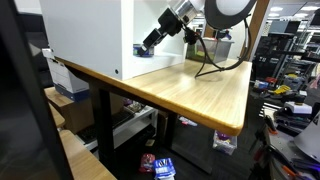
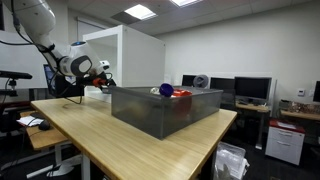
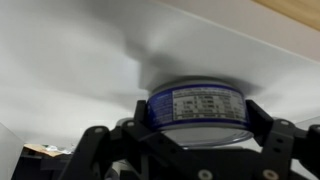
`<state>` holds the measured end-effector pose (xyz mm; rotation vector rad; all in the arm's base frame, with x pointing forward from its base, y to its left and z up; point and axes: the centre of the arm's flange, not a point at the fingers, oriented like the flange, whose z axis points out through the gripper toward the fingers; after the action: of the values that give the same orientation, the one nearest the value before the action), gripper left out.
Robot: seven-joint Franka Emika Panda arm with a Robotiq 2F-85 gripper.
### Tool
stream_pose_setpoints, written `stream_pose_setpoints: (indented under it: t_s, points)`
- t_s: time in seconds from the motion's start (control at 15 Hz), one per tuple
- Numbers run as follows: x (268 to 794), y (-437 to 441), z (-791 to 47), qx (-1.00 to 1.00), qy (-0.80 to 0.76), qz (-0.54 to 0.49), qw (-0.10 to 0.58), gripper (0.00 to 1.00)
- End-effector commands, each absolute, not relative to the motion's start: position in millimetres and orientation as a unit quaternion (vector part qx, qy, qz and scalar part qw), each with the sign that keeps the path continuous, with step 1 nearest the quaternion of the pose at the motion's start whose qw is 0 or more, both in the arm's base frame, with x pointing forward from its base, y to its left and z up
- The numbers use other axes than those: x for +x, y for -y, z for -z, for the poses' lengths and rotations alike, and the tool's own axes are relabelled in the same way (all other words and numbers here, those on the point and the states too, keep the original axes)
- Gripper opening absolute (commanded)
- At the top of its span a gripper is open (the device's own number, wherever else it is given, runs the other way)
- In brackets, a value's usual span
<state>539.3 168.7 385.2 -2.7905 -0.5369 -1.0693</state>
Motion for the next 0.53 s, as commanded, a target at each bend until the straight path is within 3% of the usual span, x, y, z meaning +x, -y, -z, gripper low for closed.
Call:
stream_pose_setpoints:
  t_s: [0.0, 0.47]
  points:
    - [507, -149, -397, -0.92, 0.194, 0.338, 0.05, 0.68]
    - [478, -150, -404, -0.919, 0.207, 0.333, 0.049, 0.68]
